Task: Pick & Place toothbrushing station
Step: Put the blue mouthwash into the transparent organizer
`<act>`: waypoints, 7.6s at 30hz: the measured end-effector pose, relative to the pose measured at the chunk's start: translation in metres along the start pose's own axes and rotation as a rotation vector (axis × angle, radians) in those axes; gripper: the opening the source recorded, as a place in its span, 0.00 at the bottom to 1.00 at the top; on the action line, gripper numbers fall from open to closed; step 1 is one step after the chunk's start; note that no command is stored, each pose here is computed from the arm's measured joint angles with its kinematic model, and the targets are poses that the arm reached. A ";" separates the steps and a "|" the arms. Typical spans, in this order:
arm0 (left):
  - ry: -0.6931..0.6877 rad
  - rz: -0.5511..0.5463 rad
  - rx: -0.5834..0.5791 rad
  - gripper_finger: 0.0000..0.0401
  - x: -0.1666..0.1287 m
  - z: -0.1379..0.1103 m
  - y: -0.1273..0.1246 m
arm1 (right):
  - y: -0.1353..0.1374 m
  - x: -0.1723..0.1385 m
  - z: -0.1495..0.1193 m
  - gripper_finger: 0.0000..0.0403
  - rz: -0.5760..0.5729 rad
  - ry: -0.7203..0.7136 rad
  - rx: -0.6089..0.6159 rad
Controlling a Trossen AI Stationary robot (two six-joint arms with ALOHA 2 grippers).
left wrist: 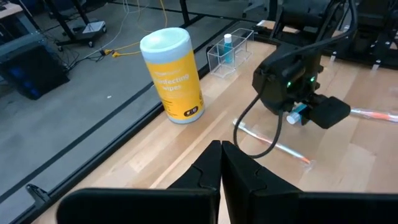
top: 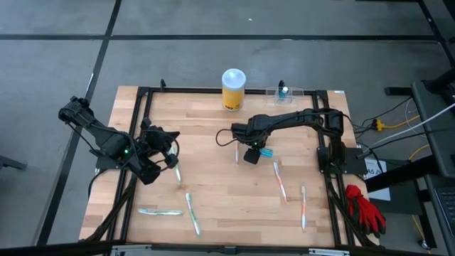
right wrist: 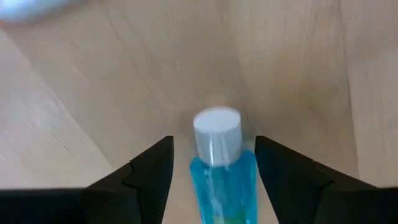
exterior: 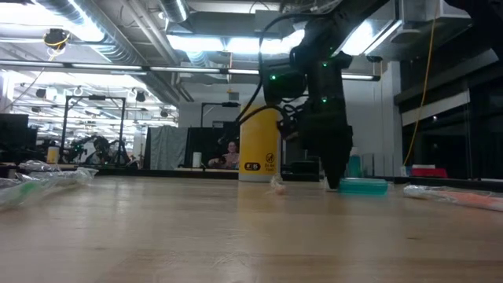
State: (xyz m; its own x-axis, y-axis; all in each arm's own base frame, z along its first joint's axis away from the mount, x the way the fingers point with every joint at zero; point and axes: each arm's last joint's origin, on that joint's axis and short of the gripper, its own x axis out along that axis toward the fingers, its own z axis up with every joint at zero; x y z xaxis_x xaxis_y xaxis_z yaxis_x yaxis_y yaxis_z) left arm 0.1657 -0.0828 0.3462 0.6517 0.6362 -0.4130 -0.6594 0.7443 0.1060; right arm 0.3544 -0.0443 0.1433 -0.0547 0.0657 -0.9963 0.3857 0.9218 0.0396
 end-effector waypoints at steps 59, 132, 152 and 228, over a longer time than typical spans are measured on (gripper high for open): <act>0.004 -0.005 -0.084 0.00 0.000 0.000 0.000 | -0.020 -0.098 -0.026 0.23 -0.291 -0.714 0.698; 0.004 -0.061 -0.210 0.01 -0.027 -0.002 0.049 | -0.150 -0.014 -0.094 0.23 -0.812 -1.388 1.004; 0.016 -0.062 -0.192 0.01 -0.027 -0.003 0.049 | -0.157 0.018 -0.085 0.23 -0.790 -1.342 1.036; 0.008 -0.073 -0.195 0.01 -0.027 -0.001 0.047 | -0.153 0.031 -0.090 0.34 -0.734 -1.357 1.019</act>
State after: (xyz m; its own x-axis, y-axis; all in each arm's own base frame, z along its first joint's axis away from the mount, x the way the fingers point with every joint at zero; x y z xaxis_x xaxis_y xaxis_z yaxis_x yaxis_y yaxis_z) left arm 0.1168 -0.0653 0.3612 0.6983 0.5795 -0.4202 -0.6707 0.7348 -0.1011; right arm 0.2104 -0.1493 0.1134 0.0410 -0.9829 -0.1797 0.9963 0.0267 0.0813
